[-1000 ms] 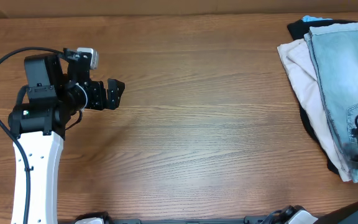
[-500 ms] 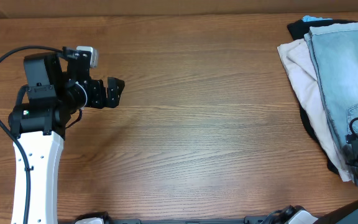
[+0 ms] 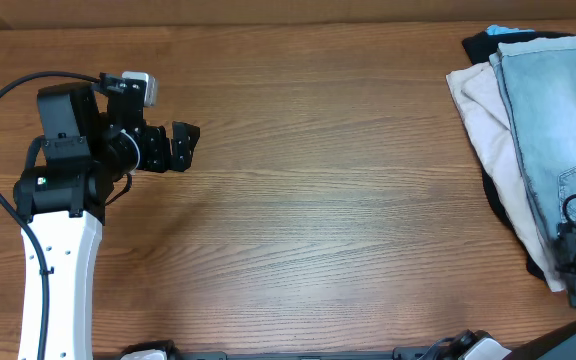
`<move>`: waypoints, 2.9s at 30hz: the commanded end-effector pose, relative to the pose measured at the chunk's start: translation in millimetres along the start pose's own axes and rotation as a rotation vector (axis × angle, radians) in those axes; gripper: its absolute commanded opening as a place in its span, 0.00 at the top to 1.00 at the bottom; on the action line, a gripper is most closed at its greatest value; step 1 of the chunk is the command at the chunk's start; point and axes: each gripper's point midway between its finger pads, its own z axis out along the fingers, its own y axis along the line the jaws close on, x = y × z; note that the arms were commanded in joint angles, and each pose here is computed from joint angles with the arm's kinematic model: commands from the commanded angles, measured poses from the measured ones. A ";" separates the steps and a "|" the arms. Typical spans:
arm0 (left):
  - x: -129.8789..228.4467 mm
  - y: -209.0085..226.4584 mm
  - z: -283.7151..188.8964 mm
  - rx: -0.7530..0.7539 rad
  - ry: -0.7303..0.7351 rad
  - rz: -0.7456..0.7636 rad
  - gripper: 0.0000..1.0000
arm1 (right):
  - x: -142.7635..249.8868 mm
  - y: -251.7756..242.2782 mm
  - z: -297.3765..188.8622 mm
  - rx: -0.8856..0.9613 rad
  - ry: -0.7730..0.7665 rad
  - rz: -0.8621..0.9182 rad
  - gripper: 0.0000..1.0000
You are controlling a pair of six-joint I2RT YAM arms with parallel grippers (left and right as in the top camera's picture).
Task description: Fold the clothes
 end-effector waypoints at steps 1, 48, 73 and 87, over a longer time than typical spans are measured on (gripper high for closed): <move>-8.3 1.1 -1.7 -0.014 -0.022 0.029 0.00 | -0.8 -5.8 4.7 0.019 -0.017 0.015 0.07; -69.9 -8.0 -13.0 0.030 -0.211 0.042 0.11 | 14.8 106.6 -26.0 -0.058 0.072 -0.592 0.37; -60.6 1.0 8.7 0.033 -0.153 0.011 0.07 | 24.3 152.3 4.1 0.055 -0.102 -0.826 0.34; -49.7 10.5 31.7 0.036 -0.093 -0.014 0.04 | 23.9 159.4 -1.6 0.121 -0.182 -0.985 0.38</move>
